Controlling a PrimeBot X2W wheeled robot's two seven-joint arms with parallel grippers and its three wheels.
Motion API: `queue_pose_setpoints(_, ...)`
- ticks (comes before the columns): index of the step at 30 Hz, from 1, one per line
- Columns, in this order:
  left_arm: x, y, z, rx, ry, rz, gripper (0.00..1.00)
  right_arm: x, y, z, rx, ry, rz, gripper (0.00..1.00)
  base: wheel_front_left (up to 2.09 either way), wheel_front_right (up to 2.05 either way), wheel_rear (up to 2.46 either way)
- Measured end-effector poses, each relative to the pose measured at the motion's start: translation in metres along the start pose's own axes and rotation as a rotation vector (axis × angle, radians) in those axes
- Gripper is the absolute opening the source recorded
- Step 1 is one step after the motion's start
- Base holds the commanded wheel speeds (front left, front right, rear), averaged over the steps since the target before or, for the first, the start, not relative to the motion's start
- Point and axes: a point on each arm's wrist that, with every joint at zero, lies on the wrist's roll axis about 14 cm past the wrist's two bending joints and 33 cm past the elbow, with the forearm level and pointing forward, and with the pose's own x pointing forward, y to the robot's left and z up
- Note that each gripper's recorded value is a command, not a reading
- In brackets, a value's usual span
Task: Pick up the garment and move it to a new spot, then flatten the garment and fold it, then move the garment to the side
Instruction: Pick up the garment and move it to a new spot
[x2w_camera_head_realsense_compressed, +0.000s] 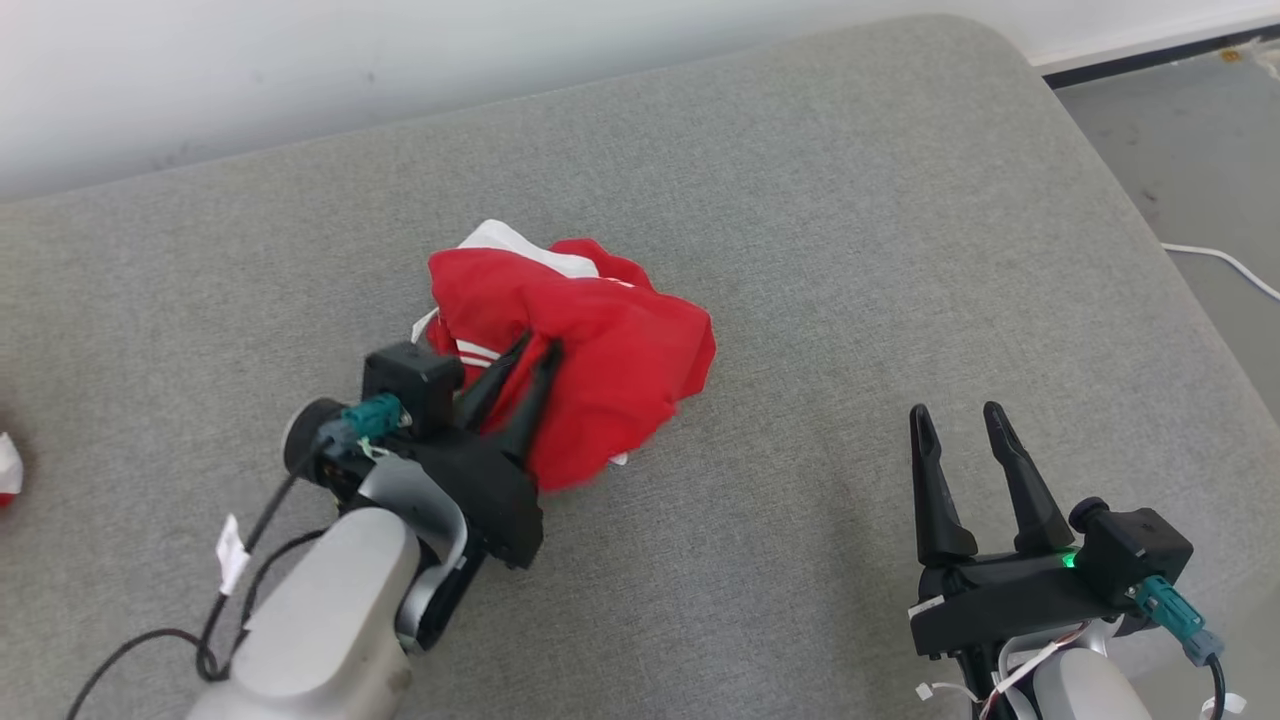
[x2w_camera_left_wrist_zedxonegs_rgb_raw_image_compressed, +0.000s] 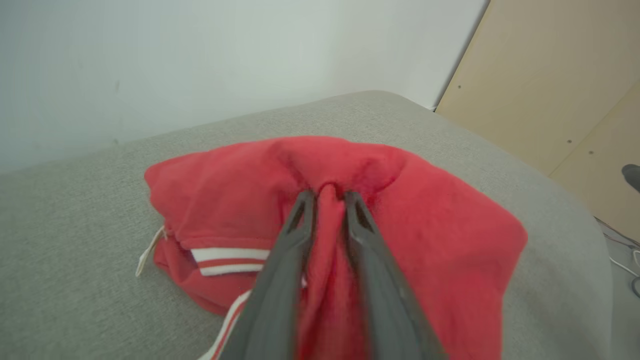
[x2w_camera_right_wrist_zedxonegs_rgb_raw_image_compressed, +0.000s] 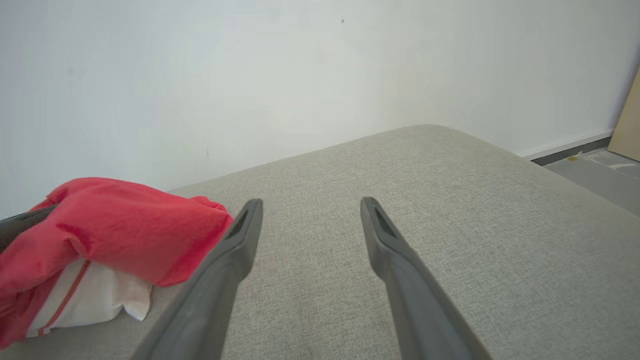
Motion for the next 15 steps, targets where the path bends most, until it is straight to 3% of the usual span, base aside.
queue_pose_setpoints(1, -0.001, -0.002, -0.004, -0.006, 0.003, 0.000, 1.00, 0.000, 0.001, 0.000, 0.000, 0.000, 0.003, 1.00, 0.00, 0.00, 0.00)
queue_pose_setpoints(6, -0.005, -0.001, 0.020, 0.008, -0.103, 0.010, 1.00, 0.000, 0.010, -0.001, -0.008, 0.002, 0.031, 1.00, 0.00, 0.00, 0.00)
queue_pose_setpoints(15, -0.047, 0.048, 0.088, 0.082, -0.310, 0.182, 1.00, 0.002, 0.033, 0.010, -0.022, -0.036, 0.100, 1.00, 0.00, 0.00, 0.00)
